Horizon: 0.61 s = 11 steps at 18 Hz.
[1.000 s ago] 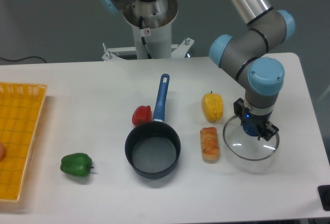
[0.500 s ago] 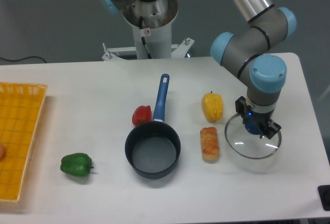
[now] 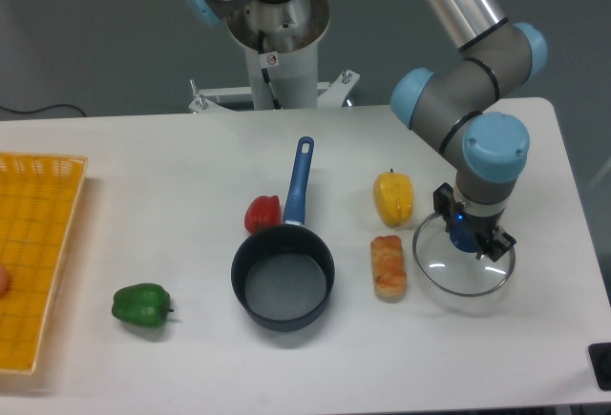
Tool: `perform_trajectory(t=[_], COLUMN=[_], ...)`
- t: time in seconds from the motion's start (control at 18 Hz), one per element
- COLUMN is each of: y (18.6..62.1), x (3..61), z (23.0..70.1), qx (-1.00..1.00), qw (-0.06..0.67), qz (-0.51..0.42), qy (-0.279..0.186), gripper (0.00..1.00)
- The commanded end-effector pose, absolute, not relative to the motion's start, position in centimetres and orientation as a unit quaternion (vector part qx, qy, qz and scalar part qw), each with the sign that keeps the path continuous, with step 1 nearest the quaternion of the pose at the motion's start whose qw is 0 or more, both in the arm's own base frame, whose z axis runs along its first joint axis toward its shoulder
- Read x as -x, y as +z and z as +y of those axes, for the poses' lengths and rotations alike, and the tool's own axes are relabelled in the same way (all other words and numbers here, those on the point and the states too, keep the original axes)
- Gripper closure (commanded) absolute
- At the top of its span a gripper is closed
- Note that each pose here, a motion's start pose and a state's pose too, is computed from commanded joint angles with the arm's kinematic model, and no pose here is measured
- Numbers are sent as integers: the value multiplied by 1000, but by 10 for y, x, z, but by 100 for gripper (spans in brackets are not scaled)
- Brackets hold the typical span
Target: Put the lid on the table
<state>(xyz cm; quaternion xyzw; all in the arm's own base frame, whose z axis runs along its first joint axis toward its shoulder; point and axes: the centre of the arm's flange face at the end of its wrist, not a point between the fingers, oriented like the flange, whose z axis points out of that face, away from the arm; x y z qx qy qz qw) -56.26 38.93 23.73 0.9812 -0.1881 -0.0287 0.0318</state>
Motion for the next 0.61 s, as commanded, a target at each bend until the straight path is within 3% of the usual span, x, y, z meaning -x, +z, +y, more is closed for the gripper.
perform_trajectory(t=[0.61], y=[218], x=[564], z=[390], qx=[-981], qw=[39], qz=[-189], qy=[-15], gripper=[36])
